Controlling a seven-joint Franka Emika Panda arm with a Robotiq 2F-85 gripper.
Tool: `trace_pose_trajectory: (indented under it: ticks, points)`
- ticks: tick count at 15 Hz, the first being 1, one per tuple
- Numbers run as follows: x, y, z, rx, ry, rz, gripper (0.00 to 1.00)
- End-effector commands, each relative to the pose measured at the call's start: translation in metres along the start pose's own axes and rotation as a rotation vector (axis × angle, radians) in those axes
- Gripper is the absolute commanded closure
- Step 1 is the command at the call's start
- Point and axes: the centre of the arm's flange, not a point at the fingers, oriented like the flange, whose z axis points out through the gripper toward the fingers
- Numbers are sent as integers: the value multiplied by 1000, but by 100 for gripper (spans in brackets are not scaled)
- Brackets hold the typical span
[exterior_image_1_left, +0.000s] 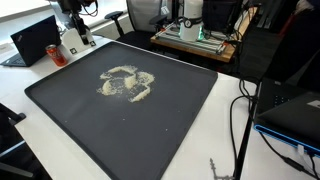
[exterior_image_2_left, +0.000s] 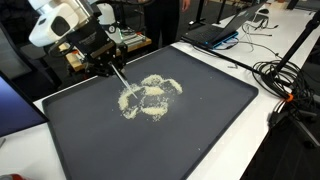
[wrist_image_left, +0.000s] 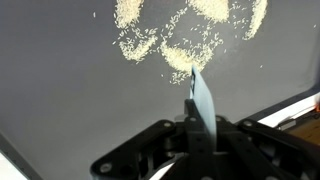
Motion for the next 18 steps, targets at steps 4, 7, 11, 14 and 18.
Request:
trace_pose_trajectory:
  ticks: [4, 7, 11, 14, 18]
  points:
    - [-2, -1, -2, 2, 5, 2, 99]
    - [-3, 9, 13, -8, 37, 110, 99]
    - [-14, 30, 37, 21, 47, 253, 99]
    - [-30, 44, 56, 78, 76, 317, 99]
    - [-50, 70, 68, 195, 122, 443, 99]
